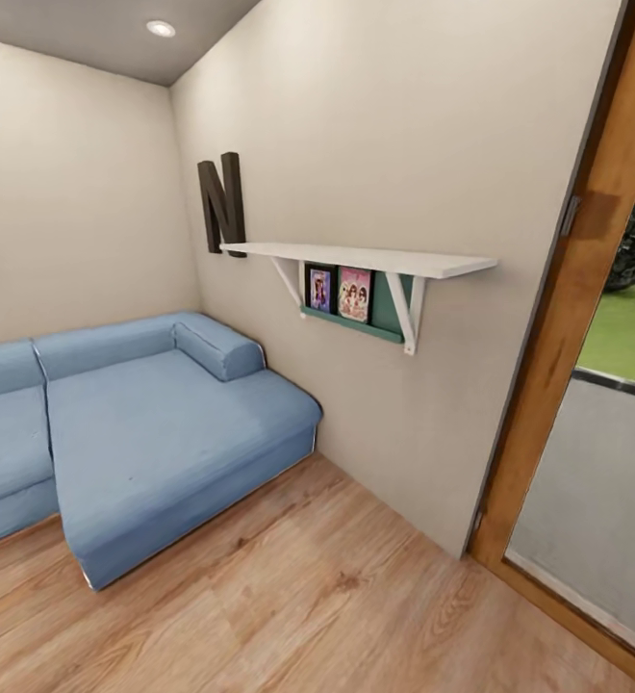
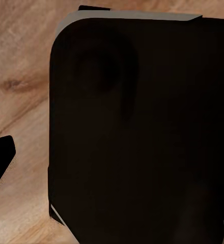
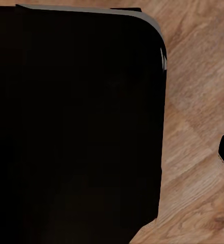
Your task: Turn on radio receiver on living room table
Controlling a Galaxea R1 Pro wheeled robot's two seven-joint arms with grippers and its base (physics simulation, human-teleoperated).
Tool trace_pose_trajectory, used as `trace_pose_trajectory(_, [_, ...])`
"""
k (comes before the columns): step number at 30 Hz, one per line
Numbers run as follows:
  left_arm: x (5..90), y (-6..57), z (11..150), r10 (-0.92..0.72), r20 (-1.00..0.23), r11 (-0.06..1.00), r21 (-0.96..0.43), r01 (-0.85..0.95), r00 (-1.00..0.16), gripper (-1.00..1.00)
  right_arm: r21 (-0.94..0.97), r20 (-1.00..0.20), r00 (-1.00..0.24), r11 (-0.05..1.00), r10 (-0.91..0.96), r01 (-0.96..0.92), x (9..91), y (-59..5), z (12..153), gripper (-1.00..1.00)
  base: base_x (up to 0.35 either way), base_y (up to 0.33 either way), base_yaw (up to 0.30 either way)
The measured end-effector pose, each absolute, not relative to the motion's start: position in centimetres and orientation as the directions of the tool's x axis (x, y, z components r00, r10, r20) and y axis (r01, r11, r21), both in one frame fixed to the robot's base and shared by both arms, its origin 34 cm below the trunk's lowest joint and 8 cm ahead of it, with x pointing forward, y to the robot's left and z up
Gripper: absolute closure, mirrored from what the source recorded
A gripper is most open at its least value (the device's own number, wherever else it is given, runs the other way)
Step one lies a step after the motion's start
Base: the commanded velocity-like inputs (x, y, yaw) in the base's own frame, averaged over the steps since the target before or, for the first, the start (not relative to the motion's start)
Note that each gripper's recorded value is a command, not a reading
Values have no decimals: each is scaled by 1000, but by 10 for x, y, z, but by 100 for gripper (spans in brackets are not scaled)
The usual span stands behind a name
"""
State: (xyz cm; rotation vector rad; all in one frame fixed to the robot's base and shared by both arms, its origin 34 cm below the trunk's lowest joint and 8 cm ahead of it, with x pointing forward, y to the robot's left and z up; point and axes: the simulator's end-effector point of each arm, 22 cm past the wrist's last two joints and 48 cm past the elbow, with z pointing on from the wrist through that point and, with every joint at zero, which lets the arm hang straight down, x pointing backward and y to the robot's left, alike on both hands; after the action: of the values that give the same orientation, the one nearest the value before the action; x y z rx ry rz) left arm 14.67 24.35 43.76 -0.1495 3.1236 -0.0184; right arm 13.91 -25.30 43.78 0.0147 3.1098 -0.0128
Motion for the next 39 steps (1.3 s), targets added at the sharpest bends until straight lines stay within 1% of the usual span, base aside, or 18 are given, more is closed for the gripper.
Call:
trace_pose_trajectory(16, [147, 244, 438, -96, -14, 995, -12, -95, -995, -100, -8, -33, -999, 1000, 11, 11, 139, -253, 438, -100, 313, 0, 0])
trace_pose_trajectory(22, [147, 244, 438, -96, -14, 995, -12, -96, -995, -100, -8, -35, -999, 1000, 11, 11, 140, -253, 438, -100, 54, 0, 180])
trace_pose_trajectory(39, [147, 244, 438, -96, -14, 995, -12, -96, -995, -100, -9, -35, -999, 1000, 11, 11, 140, -253, 438, -100, 3, 0, 264])
